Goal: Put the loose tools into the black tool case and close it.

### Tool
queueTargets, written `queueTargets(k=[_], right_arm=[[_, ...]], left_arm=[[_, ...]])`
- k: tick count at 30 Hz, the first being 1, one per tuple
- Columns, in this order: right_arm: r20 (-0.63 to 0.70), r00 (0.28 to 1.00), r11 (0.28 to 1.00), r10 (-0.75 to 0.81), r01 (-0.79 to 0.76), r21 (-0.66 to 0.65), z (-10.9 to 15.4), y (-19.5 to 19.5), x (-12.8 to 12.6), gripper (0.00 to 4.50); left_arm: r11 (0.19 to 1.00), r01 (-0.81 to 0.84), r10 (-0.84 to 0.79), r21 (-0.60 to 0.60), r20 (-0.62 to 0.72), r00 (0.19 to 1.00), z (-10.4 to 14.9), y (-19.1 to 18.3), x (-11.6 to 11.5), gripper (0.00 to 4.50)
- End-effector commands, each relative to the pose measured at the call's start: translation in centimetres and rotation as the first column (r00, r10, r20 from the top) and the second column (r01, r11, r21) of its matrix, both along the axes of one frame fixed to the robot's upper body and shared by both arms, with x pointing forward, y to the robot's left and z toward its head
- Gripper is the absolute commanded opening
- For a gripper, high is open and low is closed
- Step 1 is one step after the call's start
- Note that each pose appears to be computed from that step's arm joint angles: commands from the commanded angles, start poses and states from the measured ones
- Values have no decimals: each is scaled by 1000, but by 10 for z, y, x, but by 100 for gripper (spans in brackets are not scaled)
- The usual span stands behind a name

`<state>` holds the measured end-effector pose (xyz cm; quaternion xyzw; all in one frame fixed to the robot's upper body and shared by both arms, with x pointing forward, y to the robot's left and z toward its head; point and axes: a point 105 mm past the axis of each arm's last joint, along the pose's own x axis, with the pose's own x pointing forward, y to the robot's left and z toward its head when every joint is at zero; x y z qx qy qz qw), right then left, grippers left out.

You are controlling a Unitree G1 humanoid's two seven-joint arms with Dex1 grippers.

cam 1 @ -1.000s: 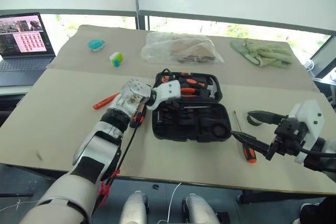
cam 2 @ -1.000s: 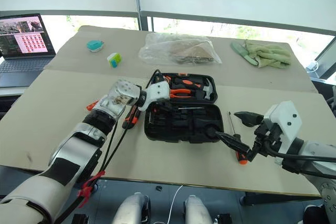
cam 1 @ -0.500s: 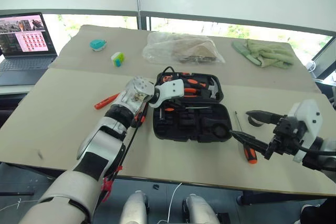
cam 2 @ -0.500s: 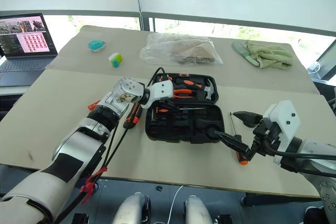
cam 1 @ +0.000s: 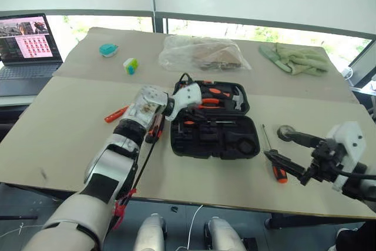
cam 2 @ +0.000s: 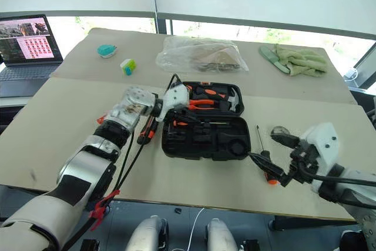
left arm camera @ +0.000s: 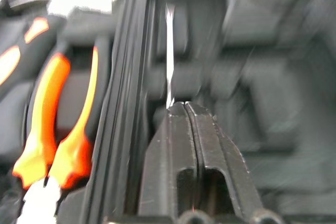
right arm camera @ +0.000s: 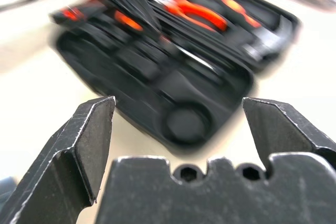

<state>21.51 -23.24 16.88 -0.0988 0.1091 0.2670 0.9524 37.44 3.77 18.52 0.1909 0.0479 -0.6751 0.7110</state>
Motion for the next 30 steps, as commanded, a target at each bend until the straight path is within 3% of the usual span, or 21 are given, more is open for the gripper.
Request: queueTargets(k=[1,2,7,10,14,21,30], right_arm=[[25,981,981,-194,194,-22,5,-37,-24,450],[0,971,971,-240,240,-17,1,-46,-38,450],[-99,912,917,-398,397,-33,-13,-69,-94,450],[-128,900,909,-417,416,-36,-18,-68,-107,450],[-142,909,920,-391,392,-21,-27,-58,-100,450],[-127,949,955,-288,295,42,-45,-25,-48,450],[-215,915,936,-341,351,8,-90,-8,5,450]], left_arm=[[970,164,-170,-179,-21,985,63,18,-38,154],[969,189,-197,-160,-38,980,66,25,-48,215],[964,241,-250,-111,-77,965,67,40,-74,343],[961,243,-256,-129,-95,962,70,41,-79,442],[960,245,-259,-134,-98,961,69,40,-83,442],[960,270,-276,-76,-95,956,59,40,-94,442],[969,247,-246,3,-64,967,47,44,-95,442]])
